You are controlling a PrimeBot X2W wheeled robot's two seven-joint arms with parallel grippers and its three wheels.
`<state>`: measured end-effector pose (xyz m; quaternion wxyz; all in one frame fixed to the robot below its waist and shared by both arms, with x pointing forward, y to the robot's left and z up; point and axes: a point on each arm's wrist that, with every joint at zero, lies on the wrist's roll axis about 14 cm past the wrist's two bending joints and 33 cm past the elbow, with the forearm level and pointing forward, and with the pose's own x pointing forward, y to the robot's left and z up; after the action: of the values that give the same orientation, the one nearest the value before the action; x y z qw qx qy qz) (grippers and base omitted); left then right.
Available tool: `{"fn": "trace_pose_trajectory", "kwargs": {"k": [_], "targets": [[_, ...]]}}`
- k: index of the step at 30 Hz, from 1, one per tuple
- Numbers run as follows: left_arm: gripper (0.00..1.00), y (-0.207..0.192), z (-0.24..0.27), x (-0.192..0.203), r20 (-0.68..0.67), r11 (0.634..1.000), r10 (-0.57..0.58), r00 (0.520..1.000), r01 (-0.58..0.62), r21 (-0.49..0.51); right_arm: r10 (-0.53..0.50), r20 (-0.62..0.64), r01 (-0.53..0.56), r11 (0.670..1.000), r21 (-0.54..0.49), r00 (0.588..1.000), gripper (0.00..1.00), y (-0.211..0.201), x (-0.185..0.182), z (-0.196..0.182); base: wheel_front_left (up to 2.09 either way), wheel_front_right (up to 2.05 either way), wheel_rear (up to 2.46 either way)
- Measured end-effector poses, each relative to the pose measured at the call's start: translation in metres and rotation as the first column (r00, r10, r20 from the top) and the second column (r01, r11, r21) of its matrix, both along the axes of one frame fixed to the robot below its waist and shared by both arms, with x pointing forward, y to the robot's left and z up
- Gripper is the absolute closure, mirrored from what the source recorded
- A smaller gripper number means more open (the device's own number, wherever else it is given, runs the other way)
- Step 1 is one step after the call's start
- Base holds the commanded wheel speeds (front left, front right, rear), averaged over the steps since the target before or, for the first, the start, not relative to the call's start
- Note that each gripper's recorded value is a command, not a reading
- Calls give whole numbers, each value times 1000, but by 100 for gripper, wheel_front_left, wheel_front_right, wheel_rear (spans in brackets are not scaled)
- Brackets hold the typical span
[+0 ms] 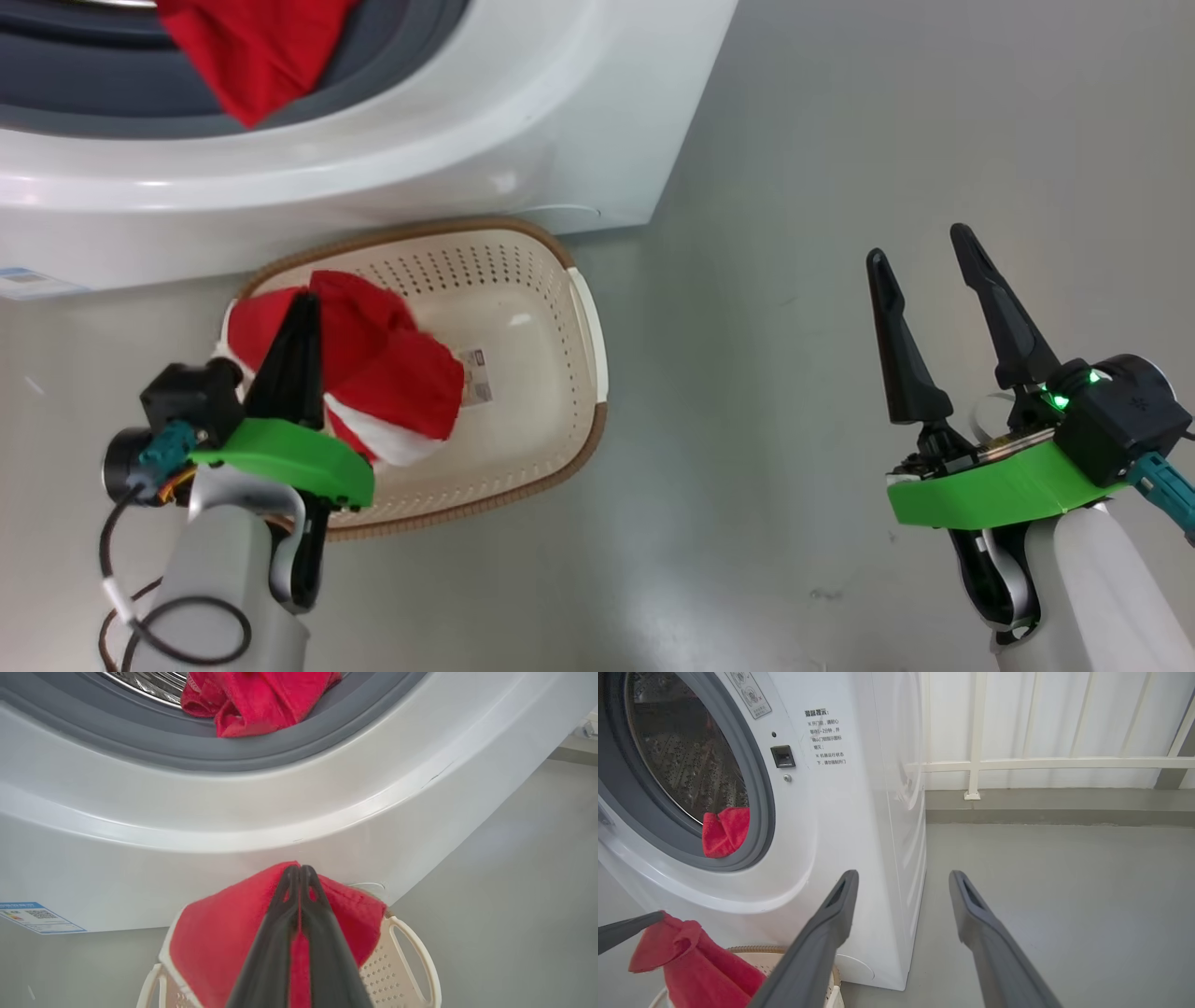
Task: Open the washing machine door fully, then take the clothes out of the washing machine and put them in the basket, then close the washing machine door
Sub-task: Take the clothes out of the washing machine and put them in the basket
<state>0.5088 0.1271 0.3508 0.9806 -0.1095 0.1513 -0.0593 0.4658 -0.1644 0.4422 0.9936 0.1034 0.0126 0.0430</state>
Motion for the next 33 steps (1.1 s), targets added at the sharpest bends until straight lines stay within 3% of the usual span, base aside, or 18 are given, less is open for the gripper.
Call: {"fn": "trace_pose_trajectory", "kwargs": {"k": [17, 27, 33], "targets": [[100, -8, -102, -8, -310, 999, -31, 950, 32, -1, 11, -70, -11, 1000, 1, 997, 0, 1, 13, -35, 0, 0, 0], [100, -23, -156, -37, -506, 998, -68, 860, 68, -18, -1, -105, 1, 1000, 6, 994, 0, -5, 15, -50, 0, 0, 0], [100, -34, -167, -40, -534, 995, -93, 841, 90, -32, -15, -126, 15, 1000, -5, 992, 0, -11, 12, -57, 0, 0, 0]]}}
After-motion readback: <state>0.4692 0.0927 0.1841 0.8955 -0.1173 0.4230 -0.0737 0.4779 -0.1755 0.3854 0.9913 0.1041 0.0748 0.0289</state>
